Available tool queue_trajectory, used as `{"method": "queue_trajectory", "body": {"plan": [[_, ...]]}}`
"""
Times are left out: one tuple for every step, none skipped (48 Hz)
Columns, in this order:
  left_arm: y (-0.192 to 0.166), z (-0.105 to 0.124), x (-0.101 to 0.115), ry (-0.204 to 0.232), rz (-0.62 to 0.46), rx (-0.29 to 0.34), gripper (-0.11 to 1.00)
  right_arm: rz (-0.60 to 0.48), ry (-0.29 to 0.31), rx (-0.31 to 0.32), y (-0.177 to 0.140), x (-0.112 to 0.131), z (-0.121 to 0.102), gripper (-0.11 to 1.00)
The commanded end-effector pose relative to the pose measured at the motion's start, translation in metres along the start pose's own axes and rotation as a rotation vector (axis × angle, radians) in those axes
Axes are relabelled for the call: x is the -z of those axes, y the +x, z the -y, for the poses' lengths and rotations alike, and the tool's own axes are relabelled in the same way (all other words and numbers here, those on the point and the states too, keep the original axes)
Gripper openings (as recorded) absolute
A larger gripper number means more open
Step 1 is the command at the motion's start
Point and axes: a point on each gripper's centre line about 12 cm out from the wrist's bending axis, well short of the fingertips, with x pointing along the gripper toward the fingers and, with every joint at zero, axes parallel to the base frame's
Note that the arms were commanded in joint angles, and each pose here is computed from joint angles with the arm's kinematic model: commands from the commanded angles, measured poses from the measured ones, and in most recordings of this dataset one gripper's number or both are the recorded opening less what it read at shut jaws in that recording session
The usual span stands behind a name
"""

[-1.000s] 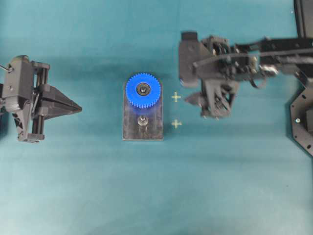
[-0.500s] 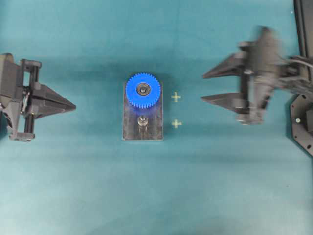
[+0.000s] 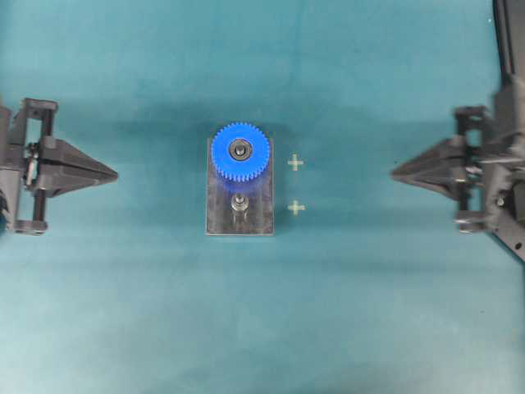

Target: Fit the large gear onto the shaft.

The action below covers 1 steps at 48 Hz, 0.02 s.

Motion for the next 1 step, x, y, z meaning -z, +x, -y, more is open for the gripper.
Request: {"method": "queue_trajectory", "body": {"plan": [[-0.0032, -0.0012, 0.0005, 0.0, 0.023, -0.006, 0.0, 0.046, 0.019, -0.016, -0.0093, 0.0053, 0.0011, -0.01]]}}
